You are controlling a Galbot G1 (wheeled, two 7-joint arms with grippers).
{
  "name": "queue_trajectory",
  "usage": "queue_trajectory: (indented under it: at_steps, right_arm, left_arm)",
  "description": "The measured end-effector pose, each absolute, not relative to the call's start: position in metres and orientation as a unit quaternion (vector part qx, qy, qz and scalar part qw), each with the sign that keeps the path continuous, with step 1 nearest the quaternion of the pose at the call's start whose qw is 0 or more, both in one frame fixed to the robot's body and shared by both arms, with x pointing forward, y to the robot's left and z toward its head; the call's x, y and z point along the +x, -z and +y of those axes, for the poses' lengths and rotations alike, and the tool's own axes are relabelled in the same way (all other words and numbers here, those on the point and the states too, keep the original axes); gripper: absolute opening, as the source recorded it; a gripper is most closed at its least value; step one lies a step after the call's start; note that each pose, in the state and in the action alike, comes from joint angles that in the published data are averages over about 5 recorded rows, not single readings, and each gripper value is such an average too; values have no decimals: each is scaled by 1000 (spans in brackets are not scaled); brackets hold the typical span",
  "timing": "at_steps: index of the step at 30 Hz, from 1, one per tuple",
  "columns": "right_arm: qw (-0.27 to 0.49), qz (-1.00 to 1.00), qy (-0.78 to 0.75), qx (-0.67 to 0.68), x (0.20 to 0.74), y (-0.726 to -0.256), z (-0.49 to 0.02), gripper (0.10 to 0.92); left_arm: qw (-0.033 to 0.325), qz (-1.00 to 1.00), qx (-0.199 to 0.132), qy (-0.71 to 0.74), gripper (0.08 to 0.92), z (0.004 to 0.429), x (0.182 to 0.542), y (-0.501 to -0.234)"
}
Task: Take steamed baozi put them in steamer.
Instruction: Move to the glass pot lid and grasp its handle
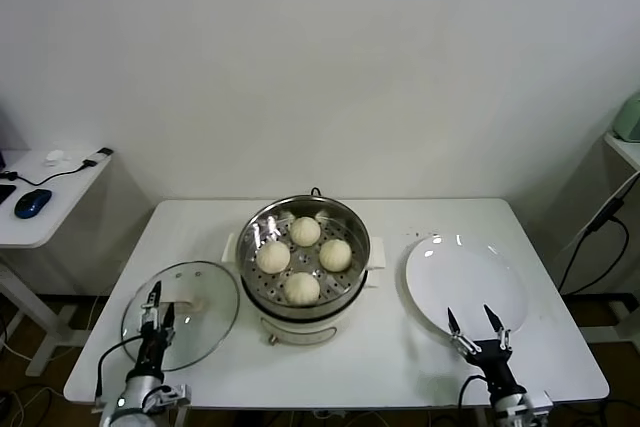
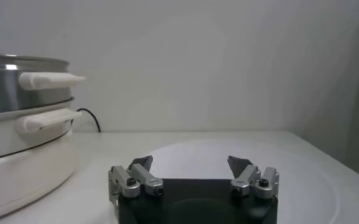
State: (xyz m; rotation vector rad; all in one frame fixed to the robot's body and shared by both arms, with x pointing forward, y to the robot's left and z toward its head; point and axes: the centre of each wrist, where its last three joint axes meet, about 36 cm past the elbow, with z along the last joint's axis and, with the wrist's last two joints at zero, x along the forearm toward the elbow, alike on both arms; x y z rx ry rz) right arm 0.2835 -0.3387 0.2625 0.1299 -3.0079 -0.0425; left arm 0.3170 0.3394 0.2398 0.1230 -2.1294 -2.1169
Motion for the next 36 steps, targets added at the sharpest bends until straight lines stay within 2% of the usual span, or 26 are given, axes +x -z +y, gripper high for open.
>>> queue_trajectory:
  at_steps: [8, 11, 31, 36]
  right_arm:
    - [67, -997, 16, 42, 281, -261, -336, 823]
    - [68, -997, 15, 42, 279, -261, -334, 823]
    - [69, -996, 6, 50, 277, -261, -327, 823]
    - [69, -996, 4, 51, 277, -261, -327, 823]
  left_arm:
    - [70, -704, 37, 706, 823, 342, 327, -233]
    - [71, -701, 38, 708, 797, 344, 330, -230]
    - [73, -696, 31, 713, 229, 348, 327, -216]
    - [71, -700, 33, 709, 137, 345, 325, -218]
